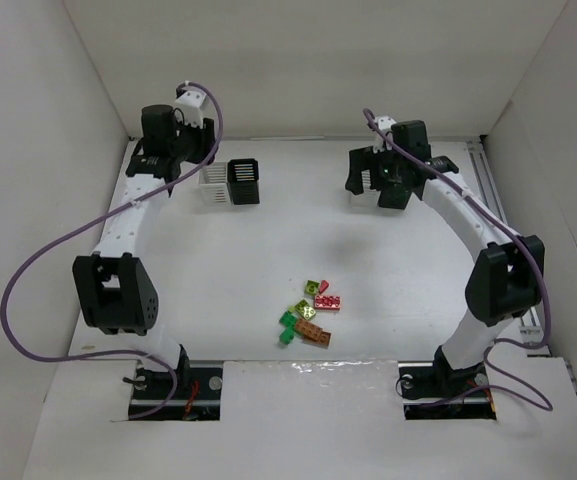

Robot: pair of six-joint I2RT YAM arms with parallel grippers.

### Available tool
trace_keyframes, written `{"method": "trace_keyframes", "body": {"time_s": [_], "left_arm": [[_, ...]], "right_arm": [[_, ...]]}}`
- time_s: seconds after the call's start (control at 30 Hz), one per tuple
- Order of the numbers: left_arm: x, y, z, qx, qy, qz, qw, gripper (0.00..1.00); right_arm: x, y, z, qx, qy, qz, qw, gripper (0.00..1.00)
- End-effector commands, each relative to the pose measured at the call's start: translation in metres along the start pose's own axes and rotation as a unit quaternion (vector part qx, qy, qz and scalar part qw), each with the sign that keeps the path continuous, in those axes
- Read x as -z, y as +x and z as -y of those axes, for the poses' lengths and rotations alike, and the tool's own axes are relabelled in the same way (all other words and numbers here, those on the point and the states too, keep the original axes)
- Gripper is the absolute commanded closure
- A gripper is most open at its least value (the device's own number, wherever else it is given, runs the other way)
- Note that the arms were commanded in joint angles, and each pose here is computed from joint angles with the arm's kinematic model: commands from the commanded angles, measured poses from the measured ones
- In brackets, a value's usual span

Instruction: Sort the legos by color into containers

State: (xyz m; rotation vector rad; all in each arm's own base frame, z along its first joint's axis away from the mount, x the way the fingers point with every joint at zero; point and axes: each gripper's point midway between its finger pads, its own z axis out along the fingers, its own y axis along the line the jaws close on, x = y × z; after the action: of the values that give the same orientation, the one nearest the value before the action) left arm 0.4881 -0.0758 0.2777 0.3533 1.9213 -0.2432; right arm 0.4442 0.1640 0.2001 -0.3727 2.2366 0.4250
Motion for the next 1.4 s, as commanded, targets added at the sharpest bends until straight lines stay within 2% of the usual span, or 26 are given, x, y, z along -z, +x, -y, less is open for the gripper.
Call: {"method": "trace_keyframes", "body": {"time_s": [0.0,0.5,0.57,0.6,0.67,0.77,0.8,0.9,0.93,0.97,1.03,1.17,1.33,1.37], "left_arm": [[-0.02,0.011,-0.017,0.008,-0.024,0.006,1.0,0.93],[-0.076,0.048,-0.03,0.024,-0.015,-0.026,0.999,0.93],[-0.078,0.052,-0.03,0.025,-0.014,-0.03,0.999,0.89],[-0.078,0.052,-0.03,0.025,-0.014,-0.031,0.999,0.86],[-0.081,0.056,-0.031,0.022,-0.014,-0.035,0.999,0.66],[-0.081,0.052,-0.032,0.016,-0.014,-0.031,0.999,0.48],[-0.081,0.049,-0.032,0.014,-0.014,-0.025,0.999,0.37],[-0.065,0.022,-0.028,0.008,-0.014,0.017,1.0,0.21],[-0.051,0.0,-0.026,-0.001,-0.017,0.045,0.999,0.09],[-0.044,-0.013,-0.023,-0.006,-0.012,0.063,0.998,0.02],[-0.026,-0.046,-0.021,-0.011,-0.015,0.095,0.995,0.0],[0.037,-0.118,-0.017,-0.017,-0.026,0.162,0.986,0.0],[0.084,-0.123,-0.03,-0.013,-0.066,0.159,0.985,0.01],[0.081,-0.097,-0.032,-0.008,-0.069,0.132,0.989,0.01]], "right_arm": [[0.004,-0.022,-0.009,0.015,-0.013,0.025,0.999,0.01],[-0.001,-0.018,-0.009,0.018,-0.017,0.015,1.0,0.01],[-0.001,-0.018,-0.01,0.023,-0.022,0.015,0.999,0.01],[-0.001,-0.017,-0.012,0.023,-0.027,0.015,0.999,0.01],[-0.001,-0.015,-0.014,0.028,-0.034,0.011,0.999,0.01],[-0.002,-0.011,-0.018,0.04,-0.049,0.006,0.998,0.01],[-0.003,-0.004,-0.016,0.044,-0.049,-0.003,0.998,0.01],[-0.005,0.007,-0.019,0.048,-0.062,-0.015,0.997,0.01],[-0.005,0.007,-0.02,0.053,-0.067,-0.015,0.996,0.01],[-0.007,0.014,-0.019,0.057,-0.067,-0.021,0.996,0.01],[-0.001,0.016,-0.029,0.071,-0.086,-0.022,0.994,0.01],[0.006,0.03,-0.048,0.106,-0.124,-0.038,0.986,0.01],[0.007,0.078,-0.073,0.16,-0.154,-0.089,0.971,0.01],[0.007,0.089,-0.075,0.168,-0.16,-0.102,0.967,0.01]]}}
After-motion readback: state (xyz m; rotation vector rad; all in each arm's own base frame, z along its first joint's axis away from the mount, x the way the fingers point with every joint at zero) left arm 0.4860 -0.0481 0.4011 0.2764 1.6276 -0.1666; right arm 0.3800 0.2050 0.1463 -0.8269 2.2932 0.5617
